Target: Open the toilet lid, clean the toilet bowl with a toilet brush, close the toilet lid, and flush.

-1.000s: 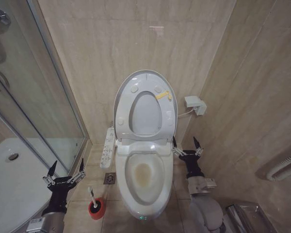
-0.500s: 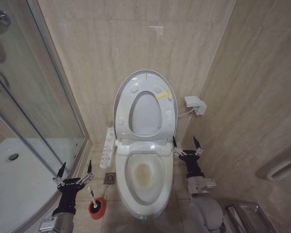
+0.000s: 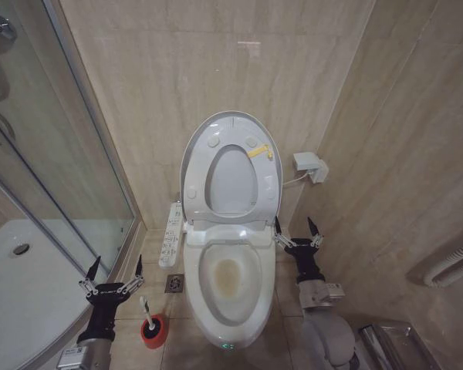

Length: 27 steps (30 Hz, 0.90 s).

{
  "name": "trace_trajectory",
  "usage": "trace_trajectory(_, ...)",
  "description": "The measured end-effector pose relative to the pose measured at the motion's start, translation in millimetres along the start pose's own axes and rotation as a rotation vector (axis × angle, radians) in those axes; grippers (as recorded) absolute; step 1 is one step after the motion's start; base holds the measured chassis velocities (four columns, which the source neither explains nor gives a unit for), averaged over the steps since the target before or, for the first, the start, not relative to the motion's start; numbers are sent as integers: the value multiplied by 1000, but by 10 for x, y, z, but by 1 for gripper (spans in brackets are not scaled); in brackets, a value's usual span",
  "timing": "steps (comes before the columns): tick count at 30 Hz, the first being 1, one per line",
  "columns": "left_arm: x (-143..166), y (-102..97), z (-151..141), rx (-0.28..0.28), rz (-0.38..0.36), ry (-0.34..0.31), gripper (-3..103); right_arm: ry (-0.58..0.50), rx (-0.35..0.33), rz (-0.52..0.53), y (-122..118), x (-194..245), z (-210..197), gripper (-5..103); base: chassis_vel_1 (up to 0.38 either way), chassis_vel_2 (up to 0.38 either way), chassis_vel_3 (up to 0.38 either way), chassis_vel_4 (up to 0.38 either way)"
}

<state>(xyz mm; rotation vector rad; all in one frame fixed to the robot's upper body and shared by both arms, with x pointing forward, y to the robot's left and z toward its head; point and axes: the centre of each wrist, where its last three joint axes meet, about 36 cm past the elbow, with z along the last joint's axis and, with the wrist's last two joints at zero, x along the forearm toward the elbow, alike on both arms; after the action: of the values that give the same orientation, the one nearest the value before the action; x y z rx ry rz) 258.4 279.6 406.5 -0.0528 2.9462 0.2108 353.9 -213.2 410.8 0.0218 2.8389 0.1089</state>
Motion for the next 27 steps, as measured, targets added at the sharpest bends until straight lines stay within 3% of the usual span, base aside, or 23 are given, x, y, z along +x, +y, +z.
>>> trace_trajectory(27, -11, 50, -88, -3, -25, -2, 100, 0, 0, 0, 0, 0, 0, 100, 0, 0, 0, 0)
